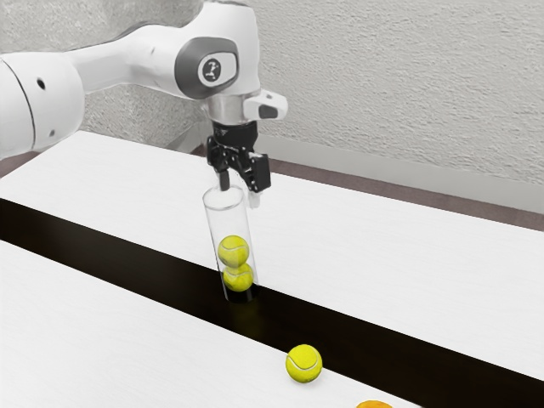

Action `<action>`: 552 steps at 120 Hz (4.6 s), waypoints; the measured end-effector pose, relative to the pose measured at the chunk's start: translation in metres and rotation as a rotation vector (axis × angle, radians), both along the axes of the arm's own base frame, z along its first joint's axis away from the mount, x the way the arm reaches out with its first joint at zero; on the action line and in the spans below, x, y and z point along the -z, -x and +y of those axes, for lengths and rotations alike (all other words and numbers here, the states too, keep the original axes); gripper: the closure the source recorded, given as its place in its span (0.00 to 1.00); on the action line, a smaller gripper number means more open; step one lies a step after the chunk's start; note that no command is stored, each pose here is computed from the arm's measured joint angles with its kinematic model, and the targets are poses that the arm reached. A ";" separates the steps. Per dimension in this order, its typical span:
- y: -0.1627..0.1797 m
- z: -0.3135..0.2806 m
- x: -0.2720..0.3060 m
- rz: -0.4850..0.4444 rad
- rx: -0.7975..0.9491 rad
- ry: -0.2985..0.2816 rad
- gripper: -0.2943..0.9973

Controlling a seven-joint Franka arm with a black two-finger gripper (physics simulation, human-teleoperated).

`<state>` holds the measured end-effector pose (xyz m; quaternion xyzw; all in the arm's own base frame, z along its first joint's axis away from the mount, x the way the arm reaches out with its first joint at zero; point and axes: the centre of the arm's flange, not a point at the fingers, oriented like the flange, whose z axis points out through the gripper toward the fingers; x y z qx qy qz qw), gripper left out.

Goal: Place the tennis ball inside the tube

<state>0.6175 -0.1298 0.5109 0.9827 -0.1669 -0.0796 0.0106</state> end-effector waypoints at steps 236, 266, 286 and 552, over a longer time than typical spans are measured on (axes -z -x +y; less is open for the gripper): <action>0.107 -0.153 0.266 -0.090 0.226 0.087 0.23; 0.102 -0.158 0.263 -0.109 0.241 0.092 0.27; 0.106 -0.156 0.262 -0.105 0.239 0.088 0.31; 0.008 0.039 0.003 -0.154 0.002 -0.122 0.49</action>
